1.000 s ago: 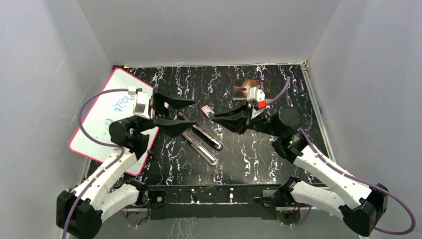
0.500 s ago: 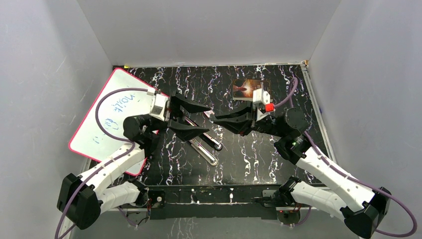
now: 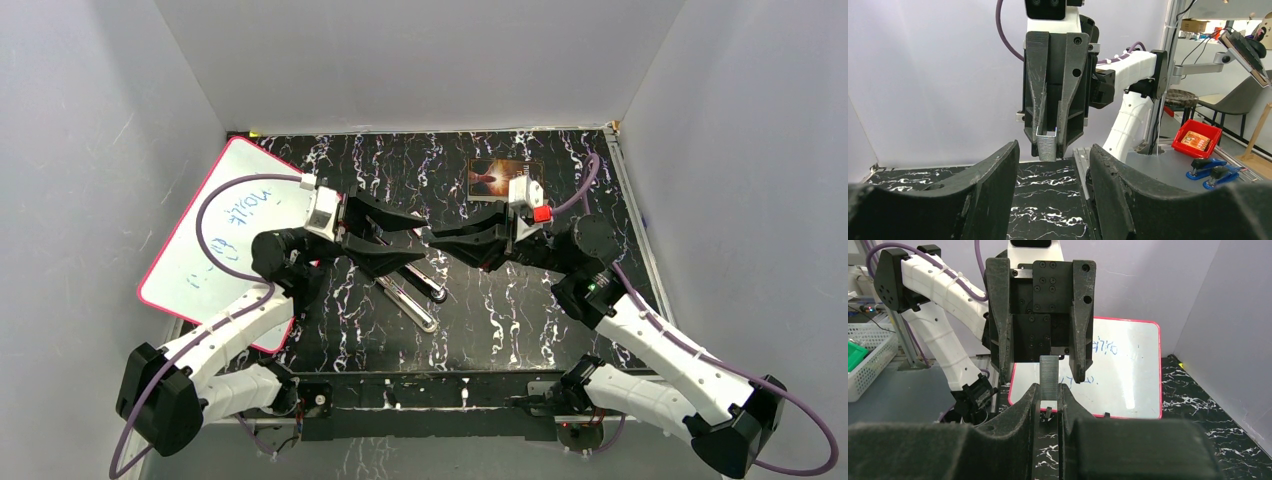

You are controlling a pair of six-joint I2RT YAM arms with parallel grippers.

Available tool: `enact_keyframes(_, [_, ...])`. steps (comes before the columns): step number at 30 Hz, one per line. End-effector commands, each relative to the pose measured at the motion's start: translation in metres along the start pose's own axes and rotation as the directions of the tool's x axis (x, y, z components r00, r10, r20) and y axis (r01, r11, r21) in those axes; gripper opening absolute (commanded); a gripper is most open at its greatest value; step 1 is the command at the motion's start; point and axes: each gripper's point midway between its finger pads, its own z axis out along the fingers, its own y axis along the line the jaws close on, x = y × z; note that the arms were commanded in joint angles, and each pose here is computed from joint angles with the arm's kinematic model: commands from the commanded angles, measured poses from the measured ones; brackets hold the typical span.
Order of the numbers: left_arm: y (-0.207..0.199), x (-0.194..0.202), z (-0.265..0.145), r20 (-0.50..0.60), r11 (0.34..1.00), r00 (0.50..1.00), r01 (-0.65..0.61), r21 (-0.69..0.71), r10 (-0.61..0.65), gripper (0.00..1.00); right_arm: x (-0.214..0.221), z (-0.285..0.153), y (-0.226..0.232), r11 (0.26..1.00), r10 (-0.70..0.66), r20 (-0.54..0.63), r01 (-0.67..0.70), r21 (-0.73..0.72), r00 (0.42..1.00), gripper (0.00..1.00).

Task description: Load the staples into the stapler

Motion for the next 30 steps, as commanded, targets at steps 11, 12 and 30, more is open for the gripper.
enact_keyframes(11, [-0.0179,-0.0345,0.0086,0.098,0.991,0.989,-0.120,0.057,0.114,0.41,-0.0294,0.0055,0.0030,0.999,-0.035,0.056,0.036,-0.019,0.998,0.00])
enact_keyframes(12, [-0.0180,-0.0341,0.0083,0.098,0.991,0.989,-0.118,0.056,0.112,0.41,-0.0290,0.0056,0.0027,0.999,-0.033,0.054,0.034,-0.019,0.998,0.00])
enact_keyframes(30, [-0.0148,-0.0351,0.0077,0.111,0.994,0.989,-0.105,0.032,0.101,0.00,-0.0311,0.0052,0.0035,0.999,-0.035,0.056,0.036,-0.021,0.998,0.07])
